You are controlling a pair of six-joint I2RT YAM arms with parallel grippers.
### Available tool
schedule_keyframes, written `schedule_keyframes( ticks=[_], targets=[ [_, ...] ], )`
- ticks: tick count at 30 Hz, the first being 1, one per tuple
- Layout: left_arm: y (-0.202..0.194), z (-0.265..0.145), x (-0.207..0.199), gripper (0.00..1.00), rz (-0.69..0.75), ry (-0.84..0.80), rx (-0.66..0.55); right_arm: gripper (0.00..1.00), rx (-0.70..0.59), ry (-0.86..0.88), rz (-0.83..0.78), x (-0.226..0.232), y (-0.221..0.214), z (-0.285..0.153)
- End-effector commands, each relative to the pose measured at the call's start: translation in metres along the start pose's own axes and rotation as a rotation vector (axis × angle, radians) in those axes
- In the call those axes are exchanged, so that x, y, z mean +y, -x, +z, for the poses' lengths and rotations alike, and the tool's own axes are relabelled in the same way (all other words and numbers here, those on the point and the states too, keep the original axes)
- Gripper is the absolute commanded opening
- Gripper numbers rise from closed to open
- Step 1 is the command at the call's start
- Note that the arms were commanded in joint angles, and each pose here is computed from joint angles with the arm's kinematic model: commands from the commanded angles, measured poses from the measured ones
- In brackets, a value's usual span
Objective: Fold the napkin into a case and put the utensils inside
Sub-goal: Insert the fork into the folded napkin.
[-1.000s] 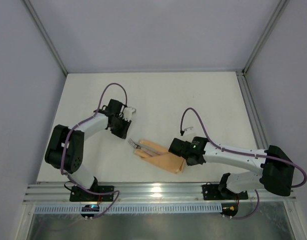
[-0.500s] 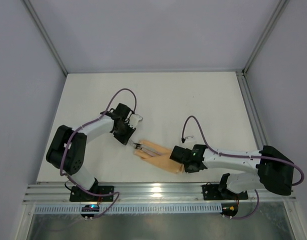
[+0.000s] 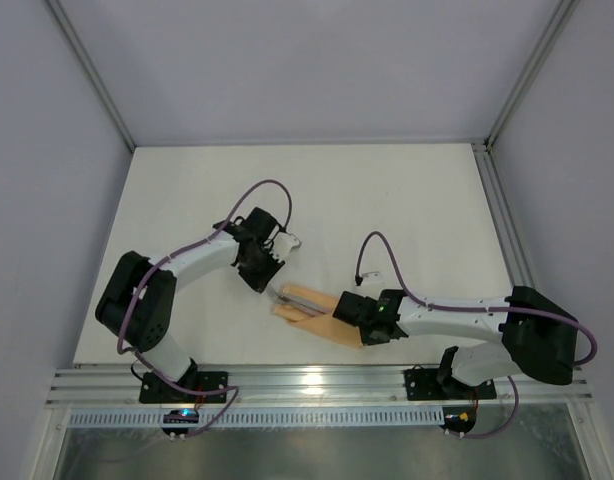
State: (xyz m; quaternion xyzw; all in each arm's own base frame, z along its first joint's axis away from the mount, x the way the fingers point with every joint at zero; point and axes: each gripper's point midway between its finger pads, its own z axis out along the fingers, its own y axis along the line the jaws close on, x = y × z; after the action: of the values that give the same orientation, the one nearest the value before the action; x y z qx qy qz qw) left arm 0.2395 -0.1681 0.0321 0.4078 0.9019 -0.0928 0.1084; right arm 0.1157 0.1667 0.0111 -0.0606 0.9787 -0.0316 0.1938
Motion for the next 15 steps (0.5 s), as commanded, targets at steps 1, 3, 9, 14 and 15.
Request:
schedule_keyframes(
  ticks=[1, 3, 9, 14, 15],
  targets=[
    [0.012, -0.012, -0.006, 0.24, 0.046, -0.021, -0.026, 0.03, -0.003, 0.042, 0.031, 0.015, 0.000, 0.007],
    [0.012, -0.012, -0.010, 0.24, 0.056, -0.030, -0.027, 0.03, -0.003, 0.045, 0.031, 0.016, 0.000, 0.008],
    [0.010, -0.005, -0.033, 0.24, 0.176, -0.040, 0.008, 0.03, -0.010, 0.058, 0.035, 0.017, 0.001, 0.006],
    [0.019, -0.006, -0.037, 0.24, 0.265, 0.027, 0.007, 0.03, -0.011, 0.061, 0.037, 0.016, 0.000, 0.006],
    [0.021, -0.007, -0.038, 0.24, 0.277, 0.035, 0.007, 0.03, -0.011, 0.061, 0.037, 0.016, 0.000, 0.006]
  ],
)
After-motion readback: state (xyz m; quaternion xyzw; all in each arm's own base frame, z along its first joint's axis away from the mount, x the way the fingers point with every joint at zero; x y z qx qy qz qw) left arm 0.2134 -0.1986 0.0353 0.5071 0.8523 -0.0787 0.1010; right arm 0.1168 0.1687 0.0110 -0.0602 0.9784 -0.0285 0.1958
